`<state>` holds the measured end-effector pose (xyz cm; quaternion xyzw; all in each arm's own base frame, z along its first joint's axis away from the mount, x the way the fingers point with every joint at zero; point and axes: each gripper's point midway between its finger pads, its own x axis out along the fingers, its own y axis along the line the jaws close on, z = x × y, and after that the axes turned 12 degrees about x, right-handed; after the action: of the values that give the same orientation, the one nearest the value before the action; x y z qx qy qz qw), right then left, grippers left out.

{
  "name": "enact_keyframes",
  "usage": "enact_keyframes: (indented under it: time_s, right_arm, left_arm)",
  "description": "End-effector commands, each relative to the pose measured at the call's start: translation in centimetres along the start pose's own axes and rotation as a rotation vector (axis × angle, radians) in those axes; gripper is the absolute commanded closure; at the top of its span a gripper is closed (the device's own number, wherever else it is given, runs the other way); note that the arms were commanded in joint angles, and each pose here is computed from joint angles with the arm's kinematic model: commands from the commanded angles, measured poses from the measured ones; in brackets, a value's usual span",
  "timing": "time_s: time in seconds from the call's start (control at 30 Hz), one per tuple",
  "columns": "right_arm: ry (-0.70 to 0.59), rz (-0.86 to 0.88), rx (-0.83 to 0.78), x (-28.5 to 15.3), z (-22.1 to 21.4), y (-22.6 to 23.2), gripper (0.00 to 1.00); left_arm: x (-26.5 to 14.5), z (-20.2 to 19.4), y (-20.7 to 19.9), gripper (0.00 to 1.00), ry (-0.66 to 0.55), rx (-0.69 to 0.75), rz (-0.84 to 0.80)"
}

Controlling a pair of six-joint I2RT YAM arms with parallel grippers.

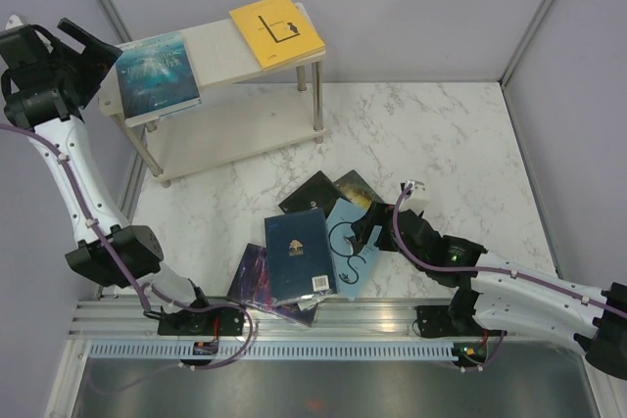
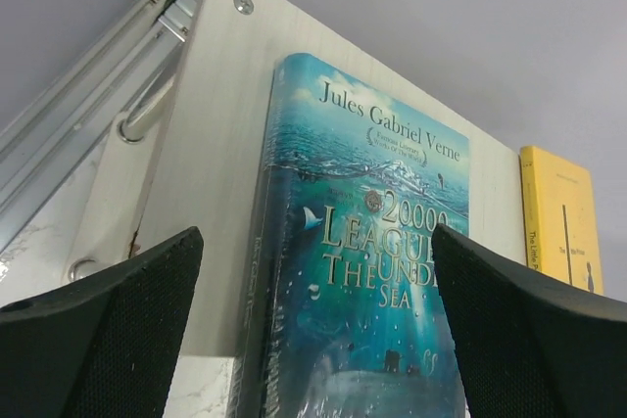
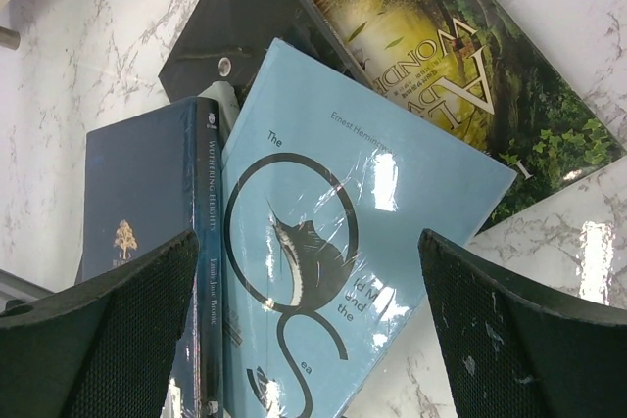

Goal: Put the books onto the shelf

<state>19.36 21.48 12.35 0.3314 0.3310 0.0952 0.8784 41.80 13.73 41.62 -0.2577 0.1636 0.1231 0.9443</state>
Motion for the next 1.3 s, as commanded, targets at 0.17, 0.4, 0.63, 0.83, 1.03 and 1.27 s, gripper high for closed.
enact_keyframes:
  time_s: [0.17,0.4,0.63,0.83,1.03,1.27]
  right_arm:
    - [0.001,0.029,0.004,-0.1,0.0,0.5,0.04]
    - [0.0,0.028,0.014,0.2,-0.3,0.2,0.04]
    - [0.027,0.04,0.019,1.0,-1.1,0.8,0.04]
    - [0.046,0.046,0.033,1.4,-1.9,0.4,0.04]
    - [0.041,0.046,0.037,1.0,-1.9,-0.1,0.04]
    - [0.008,0.03,0.024,0.2,-1.0,-0.9,0.04]
  left_arm:
    - [-10.9,4.9,-2.5,0.02,-0.277,0.104,0.042]
    - [-18.2,1.6,-8.2,0.17,-0.297,0.136,-0.209]
    - [-14.6,-8.8,-8.9,0.74,-0.049,0.117,-0.394]
    - [-10.9,-14.4,-9.7,0.75,0.09,0.189,-0.37]
    - [-7.9,-13.1,-8.1,0.74,0.057,0.215,-0.239]
    - [-6.0,-11.0,-6.5,0.71,0.017,0.237,-0.135]
